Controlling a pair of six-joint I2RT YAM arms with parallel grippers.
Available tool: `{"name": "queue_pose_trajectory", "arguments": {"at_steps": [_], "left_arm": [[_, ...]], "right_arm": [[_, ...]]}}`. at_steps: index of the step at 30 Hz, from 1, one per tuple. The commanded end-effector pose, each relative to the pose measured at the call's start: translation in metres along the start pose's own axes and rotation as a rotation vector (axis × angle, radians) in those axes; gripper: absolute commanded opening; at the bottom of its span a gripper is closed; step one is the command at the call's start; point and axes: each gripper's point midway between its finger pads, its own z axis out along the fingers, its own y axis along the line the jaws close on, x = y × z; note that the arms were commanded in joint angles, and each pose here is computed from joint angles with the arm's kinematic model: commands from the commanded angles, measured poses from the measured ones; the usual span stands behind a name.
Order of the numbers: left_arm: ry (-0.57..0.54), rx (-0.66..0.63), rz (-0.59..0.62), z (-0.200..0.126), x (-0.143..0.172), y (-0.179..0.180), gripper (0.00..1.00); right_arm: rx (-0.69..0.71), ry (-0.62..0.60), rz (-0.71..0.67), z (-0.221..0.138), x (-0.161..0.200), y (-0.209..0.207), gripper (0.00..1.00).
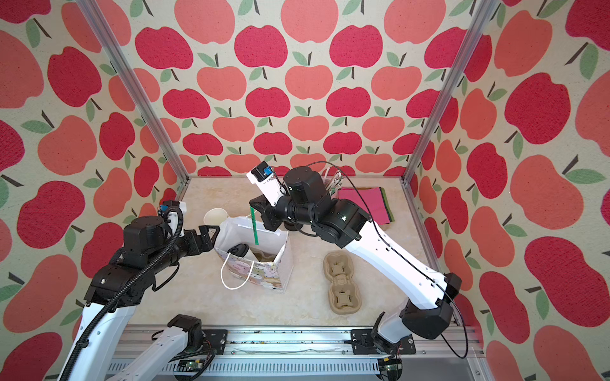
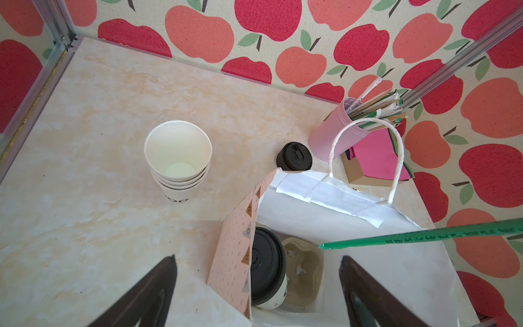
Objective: Pack a coffee takeout order
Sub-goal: Place the straw in the takeout bag.
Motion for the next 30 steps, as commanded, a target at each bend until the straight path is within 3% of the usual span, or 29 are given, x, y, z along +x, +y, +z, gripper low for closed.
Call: {"name": "queue_pose_trajectory", "arguments": {"at_steps": [1, 18, 30], "left_arm": [[-0.015, -0.004, -0.014, 0.002, -0.002, 0.002, 0.92], [-0.008, 0.004, -0.032, 0.006, 0.001, 0.001, 0.93], [-0.006, 0.009, -0.039, 0.008, 0.003, 0.002, 0.93]], "right_arm": [[-0.012, 0.0, 0.002, 0.014, 0.009, 0.001, 0.0], [-0.044, 0.154, 0.053, 0.083, 0.1, -0.005, 0.0], [-0.022, 0.294, 0.049, 0.112, 0.159, -0.01, 0.02]]}}
